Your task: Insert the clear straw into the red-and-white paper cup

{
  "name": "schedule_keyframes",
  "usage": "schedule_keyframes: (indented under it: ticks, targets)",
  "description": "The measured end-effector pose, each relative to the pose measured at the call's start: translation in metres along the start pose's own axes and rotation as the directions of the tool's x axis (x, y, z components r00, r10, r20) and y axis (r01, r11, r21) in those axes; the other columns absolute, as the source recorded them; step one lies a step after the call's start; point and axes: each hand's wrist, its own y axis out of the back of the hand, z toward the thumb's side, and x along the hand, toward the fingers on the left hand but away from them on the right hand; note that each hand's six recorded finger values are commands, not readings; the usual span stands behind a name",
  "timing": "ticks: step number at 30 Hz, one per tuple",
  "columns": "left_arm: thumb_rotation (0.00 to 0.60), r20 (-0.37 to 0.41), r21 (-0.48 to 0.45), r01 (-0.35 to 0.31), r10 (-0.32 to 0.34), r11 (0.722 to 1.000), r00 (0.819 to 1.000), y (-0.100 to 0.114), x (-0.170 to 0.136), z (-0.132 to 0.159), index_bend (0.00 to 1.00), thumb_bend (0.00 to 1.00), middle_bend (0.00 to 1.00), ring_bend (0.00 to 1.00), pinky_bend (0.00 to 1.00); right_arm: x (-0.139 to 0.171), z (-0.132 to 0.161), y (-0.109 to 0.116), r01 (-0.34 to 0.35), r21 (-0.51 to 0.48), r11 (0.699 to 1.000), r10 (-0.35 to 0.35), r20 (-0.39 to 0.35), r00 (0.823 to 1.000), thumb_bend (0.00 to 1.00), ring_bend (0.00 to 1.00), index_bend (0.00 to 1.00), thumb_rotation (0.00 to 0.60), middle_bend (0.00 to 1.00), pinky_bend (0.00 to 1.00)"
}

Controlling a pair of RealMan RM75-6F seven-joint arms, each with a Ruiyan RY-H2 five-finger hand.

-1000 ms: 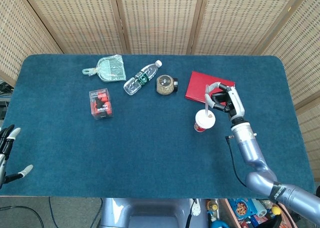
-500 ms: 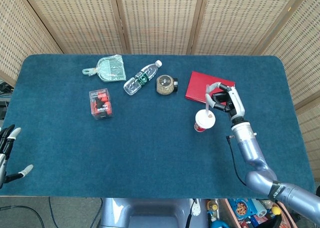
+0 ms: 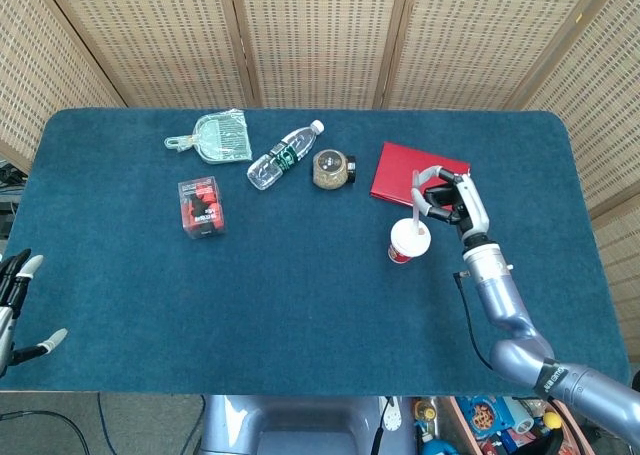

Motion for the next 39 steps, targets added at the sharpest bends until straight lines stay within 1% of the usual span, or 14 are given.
schedule_keyframes:
  ticks: [18, 30, 39]
  targets:
    - [0.600, -0.001, 0.001, 0.003, -0.003, 1.000, 1.000, -0.001, 0.000, 0.000, 0.00, 0.17, 0.00, 0.00, 0.00, -0.003, -0.008, 0.000, 0.003, 0.008, 1.000, -0.003, 0.014, 1.000, 0.59, 0.95, 0.73, 0.600, 1.00, 1.00]
    - [0.600, 0.000, -0.001, 0.008, -0.008, 1.000, 1.000, -0.002, 0.001, 0.000, 0.00, 0.16, 0.00, 0.00, 0.00, -0.005, -0.008, -0.002, 0.012, -0.012, 1.000, -0.012, 0.005, 1.000, 0.59, 0.95, 0.73, 0.600, 1.00, 1.00]
    - [0.600, 0.000, -0.003, 0.006, -0.006, 1.000, 1.000, -0.002, 0.000, 0.000, 0.00, 0.17, 0.00, 0.00, 0.00, -0.006, -0.017, 0.001, 0.036, -0.023, 0.999, -0.036, 0.020, 0.999, 0.59, 0.95, 0.73, 0.600, 1.00, 1.00]
